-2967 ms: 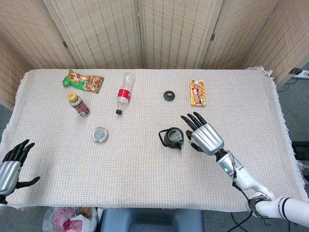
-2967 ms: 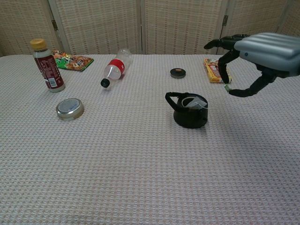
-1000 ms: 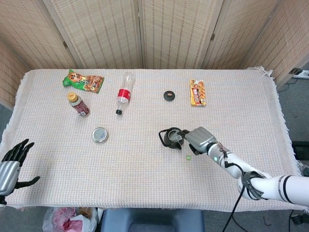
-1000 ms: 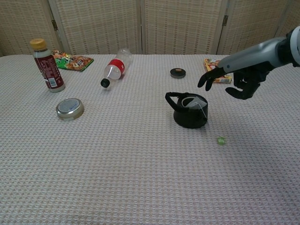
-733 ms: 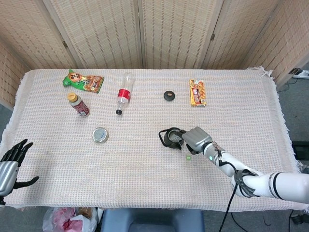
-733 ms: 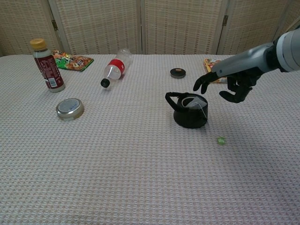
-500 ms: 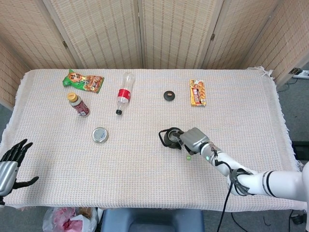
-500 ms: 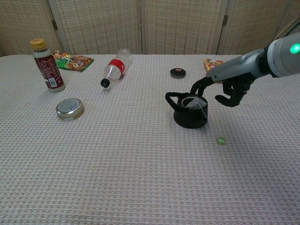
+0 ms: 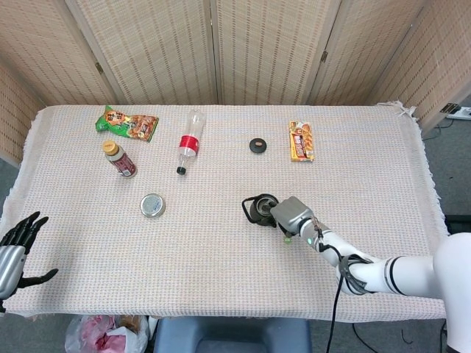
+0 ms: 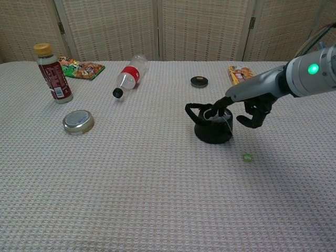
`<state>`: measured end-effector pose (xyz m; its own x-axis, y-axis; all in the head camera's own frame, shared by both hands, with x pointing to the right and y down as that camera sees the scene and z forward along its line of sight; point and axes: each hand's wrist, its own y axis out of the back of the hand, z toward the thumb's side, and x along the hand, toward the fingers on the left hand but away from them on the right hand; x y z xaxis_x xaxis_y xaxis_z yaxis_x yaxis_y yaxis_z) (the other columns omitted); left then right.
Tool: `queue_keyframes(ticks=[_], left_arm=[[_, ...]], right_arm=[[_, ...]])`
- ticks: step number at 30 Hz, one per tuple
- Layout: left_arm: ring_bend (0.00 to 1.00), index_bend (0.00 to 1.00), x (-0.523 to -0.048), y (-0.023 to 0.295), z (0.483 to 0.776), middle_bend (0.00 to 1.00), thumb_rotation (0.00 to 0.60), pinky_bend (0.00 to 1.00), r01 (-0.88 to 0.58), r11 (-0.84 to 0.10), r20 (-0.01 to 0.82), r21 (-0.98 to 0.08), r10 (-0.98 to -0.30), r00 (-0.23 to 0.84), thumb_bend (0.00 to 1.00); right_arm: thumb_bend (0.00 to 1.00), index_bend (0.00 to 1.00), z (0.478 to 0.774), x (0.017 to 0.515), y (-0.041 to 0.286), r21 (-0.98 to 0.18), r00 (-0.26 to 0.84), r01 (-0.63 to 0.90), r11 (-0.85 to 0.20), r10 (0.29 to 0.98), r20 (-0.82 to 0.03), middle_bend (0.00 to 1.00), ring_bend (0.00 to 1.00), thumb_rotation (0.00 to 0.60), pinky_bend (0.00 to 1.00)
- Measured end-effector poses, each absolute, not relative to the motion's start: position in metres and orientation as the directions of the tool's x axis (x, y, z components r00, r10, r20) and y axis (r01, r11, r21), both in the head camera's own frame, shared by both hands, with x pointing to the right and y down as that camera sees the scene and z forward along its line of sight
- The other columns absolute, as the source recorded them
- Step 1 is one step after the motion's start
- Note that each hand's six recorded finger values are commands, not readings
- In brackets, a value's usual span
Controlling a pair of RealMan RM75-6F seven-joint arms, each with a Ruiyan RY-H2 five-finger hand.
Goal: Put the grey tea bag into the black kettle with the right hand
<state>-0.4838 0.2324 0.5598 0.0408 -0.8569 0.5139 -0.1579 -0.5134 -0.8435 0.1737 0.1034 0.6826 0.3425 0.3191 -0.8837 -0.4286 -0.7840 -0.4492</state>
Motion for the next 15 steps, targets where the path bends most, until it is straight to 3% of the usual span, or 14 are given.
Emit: queue_keyframes(ticks=[15], left_arm=[[0.00,0.00,-0.485,0.232,0.560,0.00,0.600,0.16,-0.159,-0.514,0.514,-0.843,-0.857,0.041,0.19]], right_arm=[[0.69,0.12,0.698,0.168,0.105,-0.442,0.321,-0.460,-0.770,0.319,-0.891,0.13,0.83,0.600,0.96]])
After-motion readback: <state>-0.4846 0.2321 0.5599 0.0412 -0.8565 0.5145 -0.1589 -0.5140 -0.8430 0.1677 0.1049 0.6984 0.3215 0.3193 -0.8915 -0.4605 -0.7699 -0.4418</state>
